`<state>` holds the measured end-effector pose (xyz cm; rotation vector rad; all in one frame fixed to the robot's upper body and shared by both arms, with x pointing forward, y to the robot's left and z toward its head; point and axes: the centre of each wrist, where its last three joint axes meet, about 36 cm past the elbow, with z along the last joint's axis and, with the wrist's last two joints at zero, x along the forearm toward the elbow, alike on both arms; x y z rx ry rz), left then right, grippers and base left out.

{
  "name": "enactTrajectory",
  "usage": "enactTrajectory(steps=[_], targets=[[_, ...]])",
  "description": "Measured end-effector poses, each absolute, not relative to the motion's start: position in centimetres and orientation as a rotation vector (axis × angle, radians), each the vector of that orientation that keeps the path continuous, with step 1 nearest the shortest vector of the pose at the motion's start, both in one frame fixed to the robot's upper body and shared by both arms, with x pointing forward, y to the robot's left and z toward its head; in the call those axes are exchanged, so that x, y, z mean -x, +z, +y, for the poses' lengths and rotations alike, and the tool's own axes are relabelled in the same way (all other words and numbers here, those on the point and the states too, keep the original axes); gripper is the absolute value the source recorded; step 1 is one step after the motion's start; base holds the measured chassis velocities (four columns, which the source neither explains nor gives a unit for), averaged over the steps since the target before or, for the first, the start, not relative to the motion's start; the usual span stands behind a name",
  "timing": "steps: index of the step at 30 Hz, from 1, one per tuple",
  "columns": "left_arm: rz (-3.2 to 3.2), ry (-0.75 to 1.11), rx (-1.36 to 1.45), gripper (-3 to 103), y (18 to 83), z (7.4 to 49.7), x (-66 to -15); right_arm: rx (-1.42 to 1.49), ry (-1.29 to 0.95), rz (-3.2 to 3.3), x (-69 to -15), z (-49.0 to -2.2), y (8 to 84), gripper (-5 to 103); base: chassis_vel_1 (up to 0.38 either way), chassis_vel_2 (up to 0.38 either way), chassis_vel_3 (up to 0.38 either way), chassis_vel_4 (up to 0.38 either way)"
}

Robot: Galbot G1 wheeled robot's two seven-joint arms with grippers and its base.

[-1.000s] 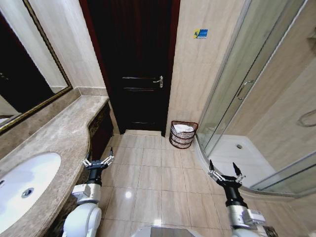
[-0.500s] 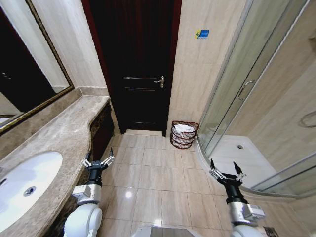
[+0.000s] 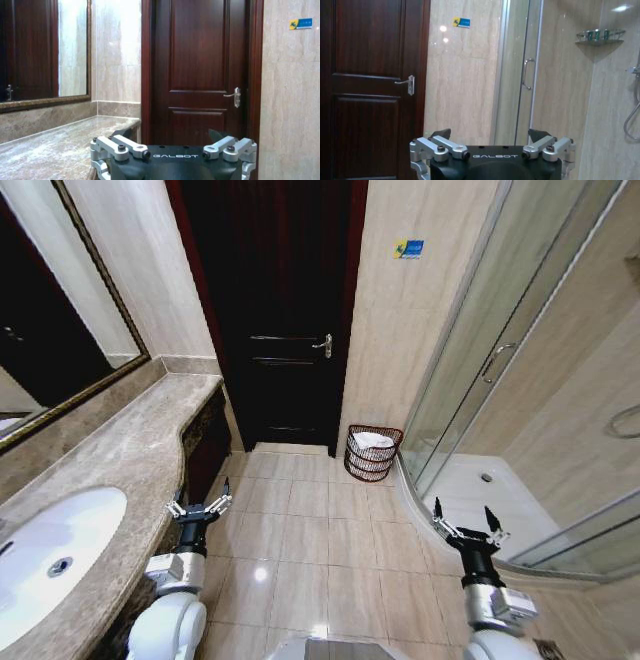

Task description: Discard the used towel into the hamper.

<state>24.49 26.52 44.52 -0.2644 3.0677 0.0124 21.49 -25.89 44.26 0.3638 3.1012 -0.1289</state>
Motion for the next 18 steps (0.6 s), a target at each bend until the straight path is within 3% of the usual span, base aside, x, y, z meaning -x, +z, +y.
enactTrajectory(steps=[18], targets=[[3.067,0.014,0.263,100,44.53,26.52,-24.49,-0.362,-0.129,3.1,-21.48,-25.89,44.27,100,0.0,0.0,0.0,0.0]])
